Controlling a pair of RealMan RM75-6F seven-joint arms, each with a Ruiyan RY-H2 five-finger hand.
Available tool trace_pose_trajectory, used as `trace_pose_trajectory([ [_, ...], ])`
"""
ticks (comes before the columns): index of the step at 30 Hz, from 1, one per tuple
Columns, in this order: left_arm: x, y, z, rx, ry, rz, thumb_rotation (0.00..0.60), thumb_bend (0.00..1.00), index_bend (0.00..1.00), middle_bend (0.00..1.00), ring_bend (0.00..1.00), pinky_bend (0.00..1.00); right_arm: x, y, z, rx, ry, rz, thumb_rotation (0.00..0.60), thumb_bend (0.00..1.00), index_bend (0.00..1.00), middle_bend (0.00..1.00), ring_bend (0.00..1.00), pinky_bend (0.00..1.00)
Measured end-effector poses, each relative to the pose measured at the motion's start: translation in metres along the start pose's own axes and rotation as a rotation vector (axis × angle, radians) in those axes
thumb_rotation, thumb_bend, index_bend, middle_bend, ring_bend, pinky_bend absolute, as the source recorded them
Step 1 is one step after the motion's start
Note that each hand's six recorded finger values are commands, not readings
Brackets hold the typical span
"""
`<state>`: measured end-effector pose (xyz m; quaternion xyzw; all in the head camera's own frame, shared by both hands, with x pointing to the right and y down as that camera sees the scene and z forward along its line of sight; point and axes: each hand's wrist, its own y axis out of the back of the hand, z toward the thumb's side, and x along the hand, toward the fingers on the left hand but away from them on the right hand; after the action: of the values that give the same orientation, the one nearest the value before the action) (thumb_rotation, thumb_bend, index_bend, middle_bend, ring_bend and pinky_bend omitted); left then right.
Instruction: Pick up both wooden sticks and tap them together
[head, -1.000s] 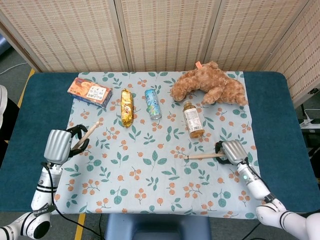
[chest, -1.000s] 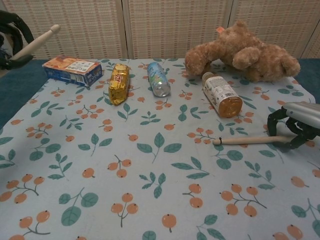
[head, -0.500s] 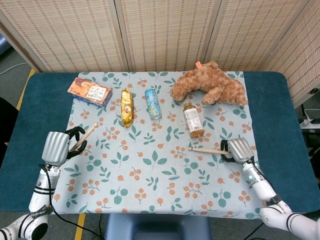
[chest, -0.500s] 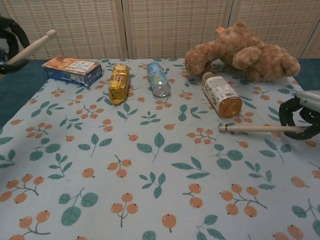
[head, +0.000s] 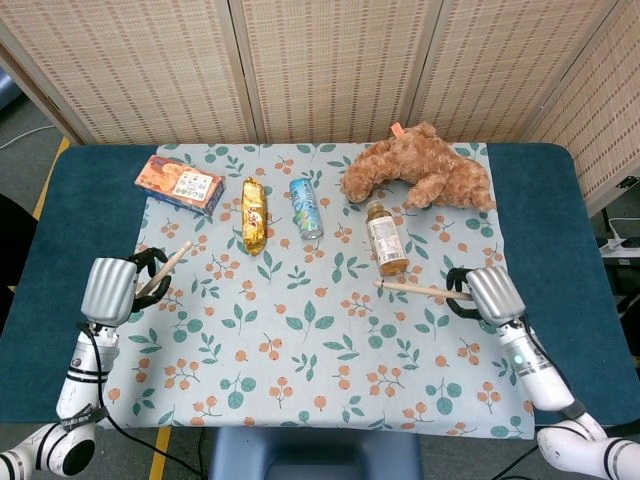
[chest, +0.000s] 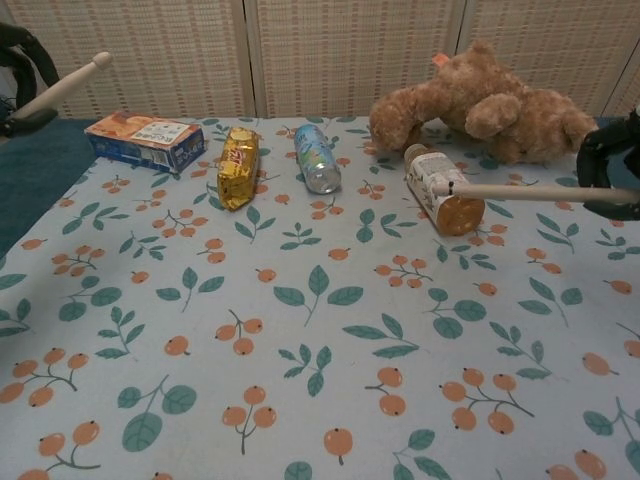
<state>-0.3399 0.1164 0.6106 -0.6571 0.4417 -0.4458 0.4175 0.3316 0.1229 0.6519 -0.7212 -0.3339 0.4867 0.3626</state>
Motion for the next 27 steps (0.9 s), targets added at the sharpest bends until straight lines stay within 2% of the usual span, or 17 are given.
trace_pose_trajectory([
  [6,0.028,0.008,0.008,-0.038,-0.018,0.024,0.6,0.38,0.65,0.82,0.91,1.0,0.014,0.042,0.048,-0.136,0.154,-0.082,0.6,1.0,0.83,0.65,0.85,1.0],
  [11,0.048,0.009,0.026,-0.138,-0.042,0.017,0.6,0.38,0.65,0.82,0.91,1.0,0.023,0.079,0.092,-0.244,0.286,-0.132,0.6,1.0,0.83,0.66,0.85,1.0],
  [14,0.053,0.013,0.042,-0.2,-0.069,0.019,0.6,0.38,0.65,0.82,0.91,1.0,0.022,0.094,0.111,-0.279,0.337,-0.144,0.6,1.0,0.83,0.66,0.85,1.0],
  [20,0.058,0.029,0.076,-0.368,-0.133,0.038,0.6,0.38,0.65,0.82,0.91,1.0,0.003,0.107,0.131,-0.315,0.368,-0.149,0.6,1.0,0.83,0.66,0.85,1.0],
  [25,0.058,0.045,0.097,-0.5,-0.187,0.053,0.6,0.38,0.65,0.82,0.91,1.0,-0.009,0.108,0.14,-0.353,0.372,-0.152,0.6,1.0,0.83,0.66,0.85,1.0],
  [27,0.059,0.051,0.101,-0.523,-0.203,0.061,0.6,0.38,0.66,0.82,0.91,1.0,-0.011,0.107,0.141,-0.356,0.372,-0.152,0.6,1.0,0.83,0.66,0.85,1.0],
])
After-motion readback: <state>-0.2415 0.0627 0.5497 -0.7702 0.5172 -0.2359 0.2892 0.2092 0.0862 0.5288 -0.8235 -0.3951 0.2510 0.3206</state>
